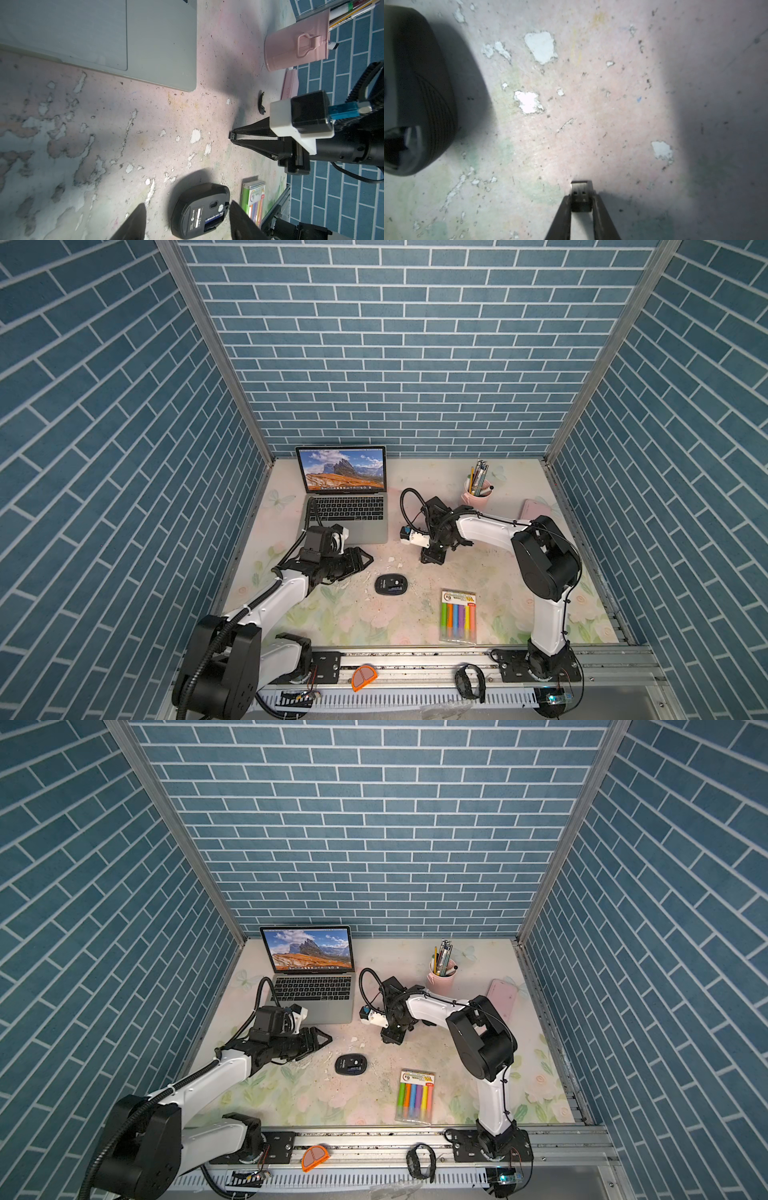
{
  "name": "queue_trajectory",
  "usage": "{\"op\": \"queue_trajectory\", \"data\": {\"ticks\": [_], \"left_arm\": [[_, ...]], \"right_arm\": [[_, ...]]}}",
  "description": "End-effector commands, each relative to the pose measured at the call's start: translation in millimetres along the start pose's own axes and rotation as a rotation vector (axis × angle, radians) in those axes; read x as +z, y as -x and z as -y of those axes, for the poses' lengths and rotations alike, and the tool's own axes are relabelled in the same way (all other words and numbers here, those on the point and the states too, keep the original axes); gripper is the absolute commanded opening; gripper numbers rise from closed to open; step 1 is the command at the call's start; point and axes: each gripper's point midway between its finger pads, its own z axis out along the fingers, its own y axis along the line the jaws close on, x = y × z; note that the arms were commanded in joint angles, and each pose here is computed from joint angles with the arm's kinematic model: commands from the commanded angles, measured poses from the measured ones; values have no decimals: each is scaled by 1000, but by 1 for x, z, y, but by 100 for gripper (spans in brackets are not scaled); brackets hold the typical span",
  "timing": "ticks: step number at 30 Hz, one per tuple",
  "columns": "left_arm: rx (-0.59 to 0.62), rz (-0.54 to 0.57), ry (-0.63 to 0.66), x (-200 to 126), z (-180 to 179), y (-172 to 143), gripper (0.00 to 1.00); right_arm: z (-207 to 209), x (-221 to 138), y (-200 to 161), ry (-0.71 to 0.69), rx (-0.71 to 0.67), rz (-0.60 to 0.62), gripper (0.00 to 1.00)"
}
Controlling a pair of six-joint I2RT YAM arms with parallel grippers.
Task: Insert the wireless mouse receiver into the laptop
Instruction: Pick up the USB plug at the center of the board.
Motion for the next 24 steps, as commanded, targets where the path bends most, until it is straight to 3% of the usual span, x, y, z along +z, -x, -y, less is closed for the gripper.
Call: {"op": "queue_trajectory", "data": {"ticks": [1,17,24], "left_arm": [[10,6,-2,-5,3,3,64],[19,22,16,-16,3,16,64],[24,78,89,-34,-3,61,65]], "right_arm": [[-9,12,-16,65,47,-63,20],[-5,1,-12,0,93,-18,11],[9,-18,5,-94,141,113,11]]}}
